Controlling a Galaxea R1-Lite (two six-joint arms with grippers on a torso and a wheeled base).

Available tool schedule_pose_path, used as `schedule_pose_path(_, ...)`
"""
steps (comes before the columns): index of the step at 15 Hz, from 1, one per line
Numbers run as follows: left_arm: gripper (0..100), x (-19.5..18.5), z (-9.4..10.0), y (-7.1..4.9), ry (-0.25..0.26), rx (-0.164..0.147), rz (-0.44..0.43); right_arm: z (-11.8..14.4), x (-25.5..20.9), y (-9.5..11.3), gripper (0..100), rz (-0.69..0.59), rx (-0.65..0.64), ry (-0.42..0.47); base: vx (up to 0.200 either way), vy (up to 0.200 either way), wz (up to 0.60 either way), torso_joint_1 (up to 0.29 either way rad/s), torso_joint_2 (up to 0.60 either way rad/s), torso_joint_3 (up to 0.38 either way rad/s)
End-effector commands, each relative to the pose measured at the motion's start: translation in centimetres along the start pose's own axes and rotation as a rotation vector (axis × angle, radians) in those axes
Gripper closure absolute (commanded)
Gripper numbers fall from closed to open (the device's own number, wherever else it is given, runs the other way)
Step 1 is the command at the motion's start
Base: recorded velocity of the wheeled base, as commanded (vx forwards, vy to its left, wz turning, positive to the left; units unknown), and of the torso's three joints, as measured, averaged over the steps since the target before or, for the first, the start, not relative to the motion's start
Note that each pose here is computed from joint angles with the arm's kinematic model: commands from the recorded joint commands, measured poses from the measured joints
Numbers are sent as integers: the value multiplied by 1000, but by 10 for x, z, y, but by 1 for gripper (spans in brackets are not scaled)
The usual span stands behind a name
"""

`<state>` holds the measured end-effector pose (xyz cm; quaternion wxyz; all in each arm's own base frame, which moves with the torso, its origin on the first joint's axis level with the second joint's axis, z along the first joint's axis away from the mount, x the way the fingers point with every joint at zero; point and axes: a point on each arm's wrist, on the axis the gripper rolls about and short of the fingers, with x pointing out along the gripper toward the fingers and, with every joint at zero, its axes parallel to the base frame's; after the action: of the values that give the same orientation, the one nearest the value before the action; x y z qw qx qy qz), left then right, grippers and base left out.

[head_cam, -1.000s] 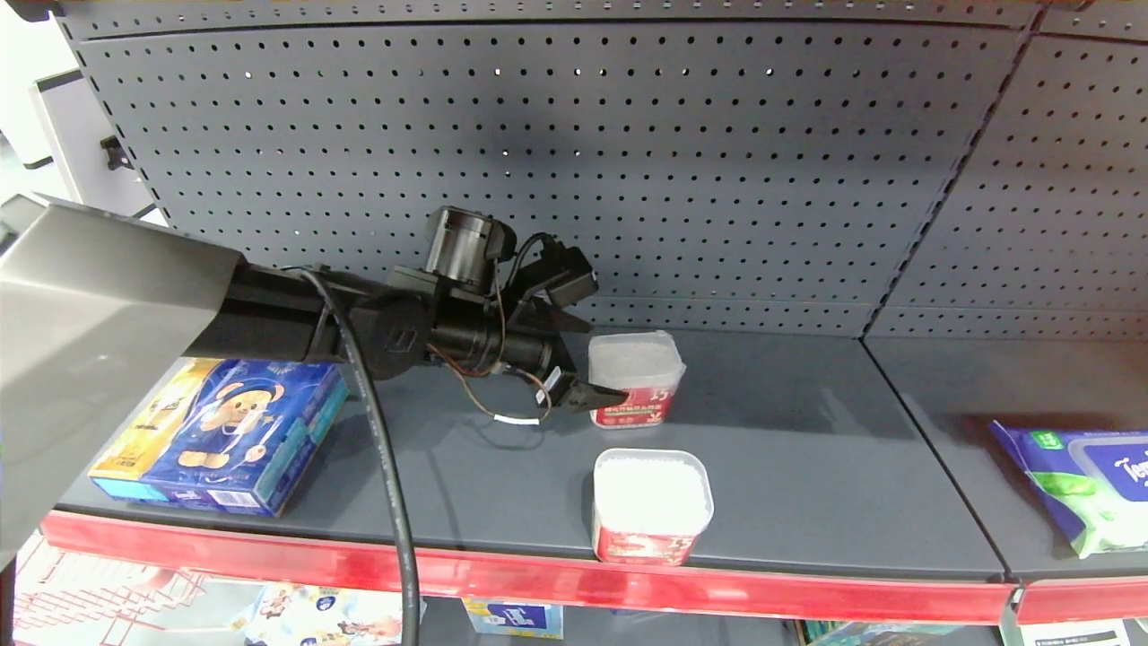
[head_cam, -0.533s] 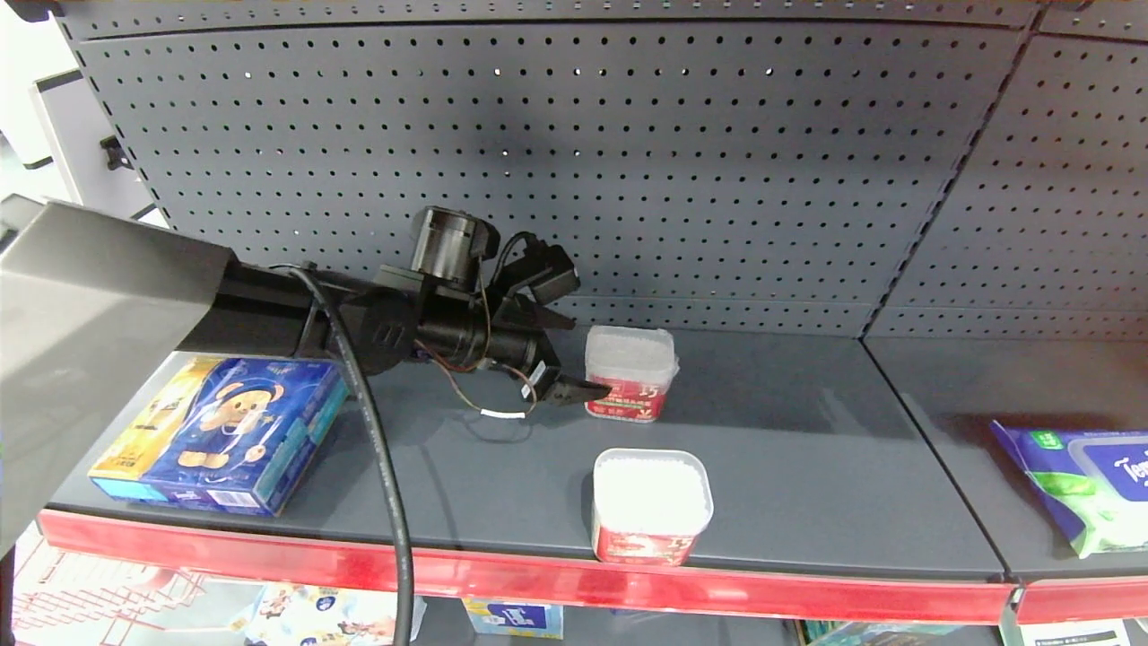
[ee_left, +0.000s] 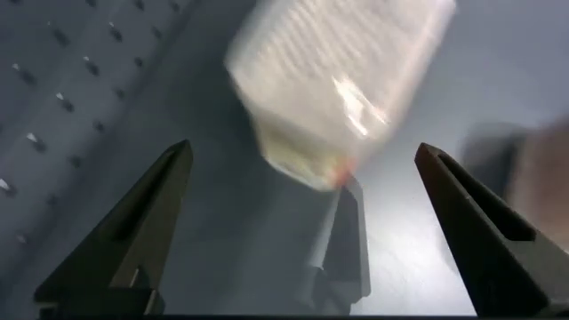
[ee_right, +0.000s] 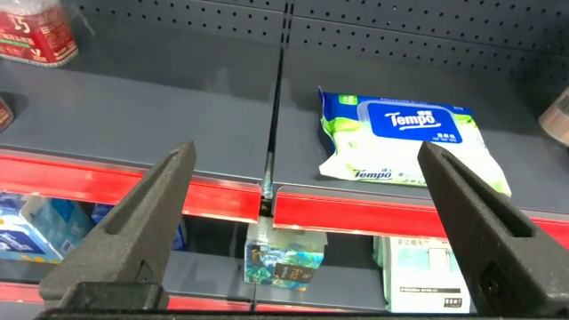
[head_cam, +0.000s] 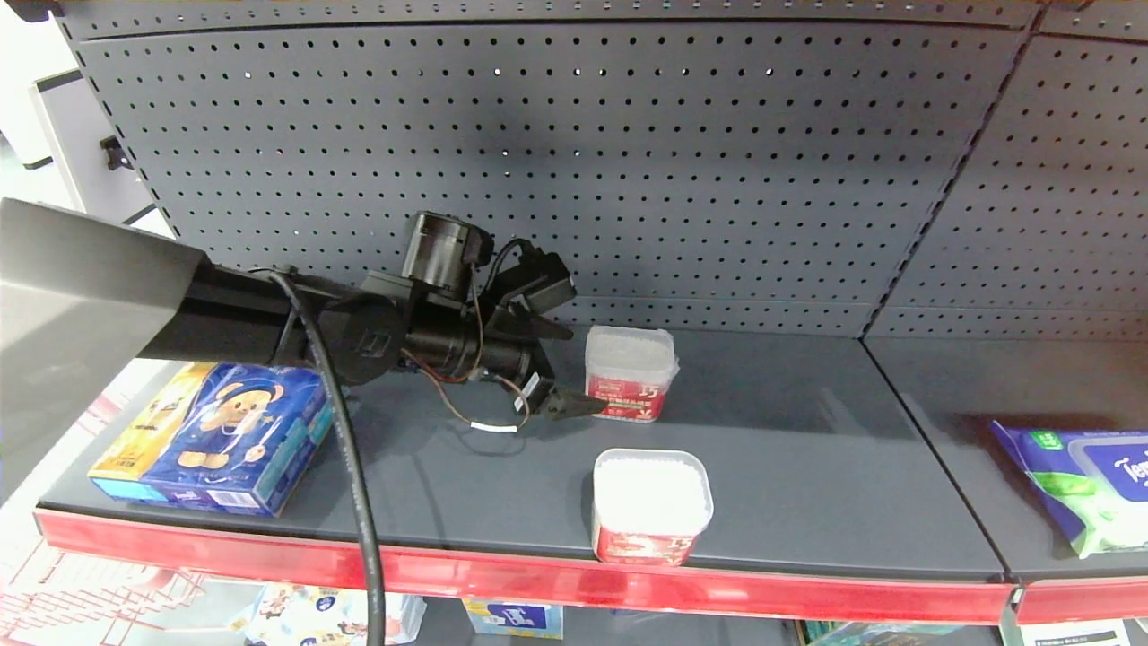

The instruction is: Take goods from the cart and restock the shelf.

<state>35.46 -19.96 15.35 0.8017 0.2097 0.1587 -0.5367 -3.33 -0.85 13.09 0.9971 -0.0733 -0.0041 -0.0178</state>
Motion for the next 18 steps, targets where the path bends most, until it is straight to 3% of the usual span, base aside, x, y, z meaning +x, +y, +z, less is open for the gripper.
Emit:
schedule_pose_path(1,0,-33,1,-24,5,-14,-21,1,4,0,0,17,-5,24,0,0,0,0,0,0)
schedule_pose_path(3,0,-68,-1,-48,5,-34,-22,12,17,1,0,67,-18,89,0,0,0,0,0,0)
schedule_pose_path(4,0,-69,-1,-48,4,-35,-20,13,17,1,0,69,-18,91,0,0,0,0,0,0)
schedule_pose_path(5,0,-109,-4,-66,-12,-96,21,41,36,1,0,91,-30,154,0,0,0,0,0,0)
schedule_pose_path(6,0,-128,-8,-73,-24,-129,54,58,54,2,0,95,-38,203,0,0,0,0,0,0)
schedule_pose_path(9,0,-170,-25,-86,-78,-146,191,70,89,11,0,187,-33,320,0,0,0,0,0,0)
schedule_pose_path(10,0,-194,-30,-106,-106,-227,250,68,114,23,0,269,13,423,0,0,0,0,0,0)
schedule_pose_path(11,0,-206,-32,-120,-109,-294,338,67,128,30,0,278,64,484,0,0,0,0,0,0)
schedule_pose_path(12,0,-213,-34,-127,-110,-349,413,70,136,35,0,294,68,495,0,0,0,0,0,0)
schedule_pose_path(13,0,-222,-34,-137,-137,-422,481,72,143,43,0,338,49,516,0,0,0,0,0,0)
schedule_pose_path(14,0,-230,-35,-145,-169,-470,512,72,151,50,0,355,33,540,0,0,0,0,0,0)
schedule_pose_path(15,0,-234,-38,-152,-179,-490,523,70,161,57,0,360,15,571,0,0,0,0,0,0)
schedule_pose_path(18,0,-241,-52,-167,-160,-499,587,57,182,77,0,385,-34,671,0,0,0,0,0,0)
